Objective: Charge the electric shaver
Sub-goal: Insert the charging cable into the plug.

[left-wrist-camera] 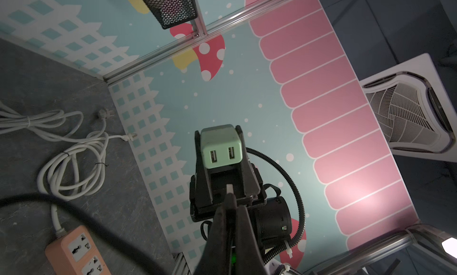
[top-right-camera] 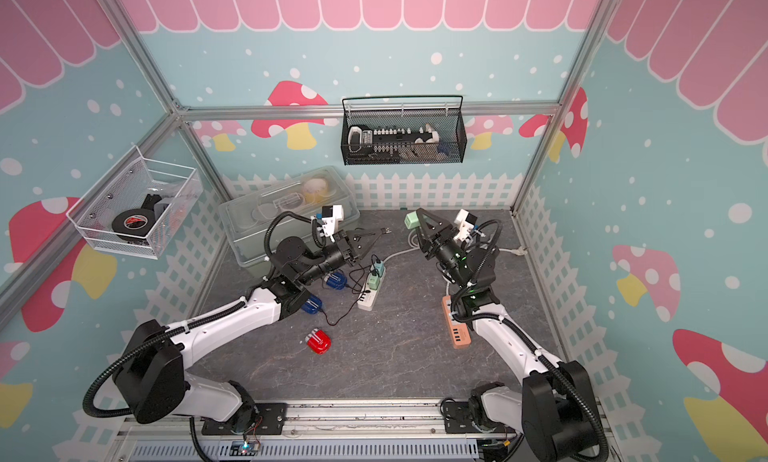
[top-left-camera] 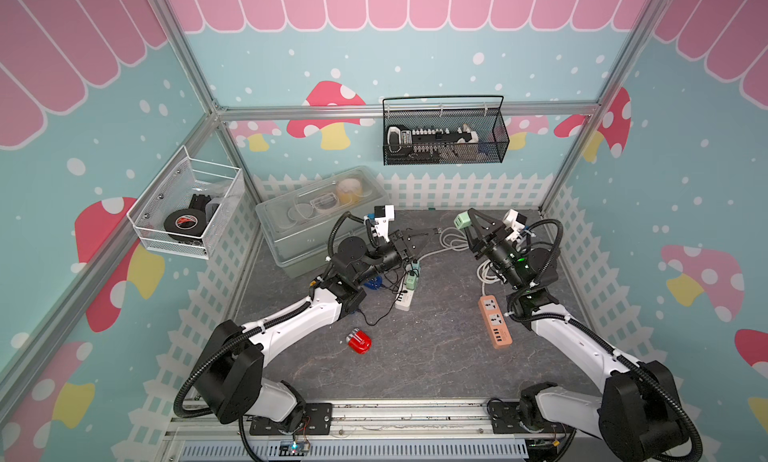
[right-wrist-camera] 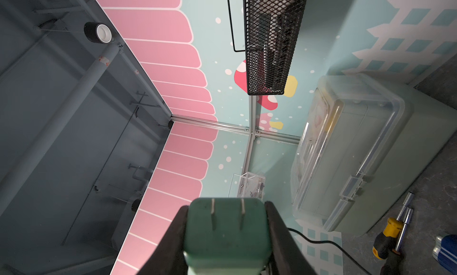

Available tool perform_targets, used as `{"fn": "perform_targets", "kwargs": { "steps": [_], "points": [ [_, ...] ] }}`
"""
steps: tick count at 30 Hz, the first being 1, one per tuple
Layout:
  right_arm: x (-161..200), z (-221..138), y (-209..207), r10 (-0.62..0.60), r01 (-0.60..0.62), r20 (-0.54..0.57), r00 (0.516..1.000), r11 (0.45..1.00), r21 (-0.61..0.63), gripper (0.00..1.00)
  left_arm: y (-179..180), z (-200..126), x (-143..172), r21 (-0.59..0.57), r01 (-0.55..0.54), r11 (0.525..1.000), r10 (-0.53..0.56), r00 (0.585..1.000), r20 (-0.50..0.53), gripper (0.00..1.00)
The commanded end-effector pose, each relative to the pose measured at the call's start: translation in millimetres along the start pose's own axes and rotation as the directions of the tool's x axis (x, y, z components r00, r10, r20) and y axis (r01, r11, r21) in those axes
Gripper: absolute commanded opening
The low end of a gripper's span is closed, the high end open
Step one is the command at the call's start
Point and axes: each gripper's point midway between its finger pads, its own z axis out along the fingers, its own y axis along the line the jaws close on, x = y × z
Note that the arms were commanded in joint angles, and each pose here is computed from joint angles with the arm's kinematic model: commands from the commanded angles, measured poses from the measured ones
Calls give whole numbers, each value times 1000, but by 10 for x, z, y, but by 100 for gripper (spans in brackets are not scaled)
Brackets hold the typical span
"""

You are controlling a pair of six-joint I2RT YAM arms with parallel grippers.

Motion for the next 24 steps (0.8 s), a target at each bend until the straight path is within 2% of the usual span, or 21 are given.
{"fn": "perform_targets", "kwargs": {
  "steps": [1,16,24],
  "points": [
    [66,63,271,-11,10,-10,1000,995,-103,5,-14,70,-88,-46,43,998,-41,998,55,0],
    [225,117,118,19,-21,-34,999,996,-82,5,112,144,-123,-69,70,995,-63,994,88,0],
    [211,36,-29,19,-19,-8,1000,999,-49,5,24,100,-163,-46,77,996,-71,992,108,0]
  ]
}}
